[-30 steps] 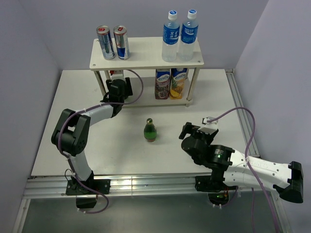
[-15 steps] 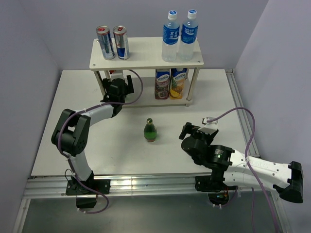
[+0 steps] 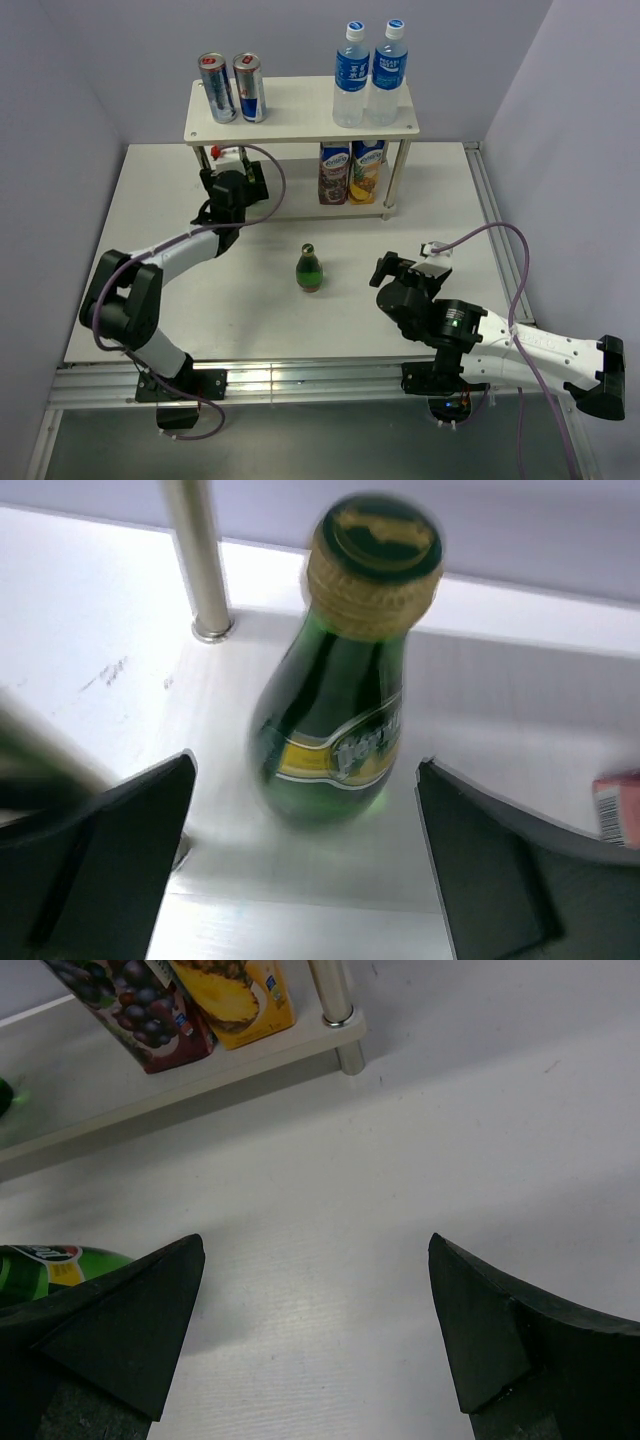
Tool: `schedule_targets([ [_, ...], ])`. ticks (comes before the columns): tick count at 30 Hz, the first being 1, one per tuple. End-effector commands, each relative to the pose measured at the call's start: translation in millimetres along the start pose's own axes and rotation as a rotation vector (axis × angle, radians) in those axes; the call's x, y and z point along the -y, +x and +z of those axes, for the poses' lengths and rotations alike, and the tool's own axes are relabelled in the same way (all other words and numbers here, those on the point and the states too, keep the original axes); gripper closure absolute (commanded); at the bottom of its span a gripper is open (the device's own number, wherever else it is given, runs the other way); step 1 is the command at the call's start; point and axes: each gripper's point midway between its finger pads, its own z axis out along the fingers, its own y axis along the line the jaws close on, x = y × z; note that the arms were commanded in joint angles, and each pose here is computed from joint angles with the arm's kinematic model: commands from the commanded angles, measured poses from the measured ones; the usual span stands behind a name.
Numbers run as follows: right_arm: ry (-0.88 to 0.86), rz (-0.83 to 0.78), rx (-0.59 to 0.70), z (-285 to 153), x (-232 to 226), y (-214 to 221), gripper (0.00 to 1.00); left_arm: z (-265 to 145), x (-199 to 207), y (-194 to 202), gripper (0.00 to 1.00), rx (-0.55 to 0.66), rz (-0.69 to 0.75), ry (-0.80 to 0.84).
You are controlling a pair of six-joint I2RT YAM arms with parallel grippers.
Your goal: Place and organize the beverage onto the shelf
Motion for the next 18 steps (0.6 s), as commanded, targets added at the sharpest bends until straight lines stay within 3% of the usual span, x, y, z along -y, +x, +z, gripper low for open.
schedule_targets([
  [1, 0.006, 0.018, 0.016, 0, 2, -2, 0.0, -19, -2, -48, 0.0, 0.124, -0.103, 0.018],
  [6, 0.006, 0.019, 0.015, 0, 3, -1, 0.0, -53, -7, -36, 0.01, 0.108, -0.13, 0.03],
  [11, 0.005, 0.012, 0.012, 0, 2, 0, 0.0, -107, 14, -22, 0.01, 0.096, -0.108, 0.081],
  [18, 0.011, 0.007, 0.011, 0, 2, 0, 0.0, -206, 52, 24, 0.01, -0.01, -0.155, 0.408],
])
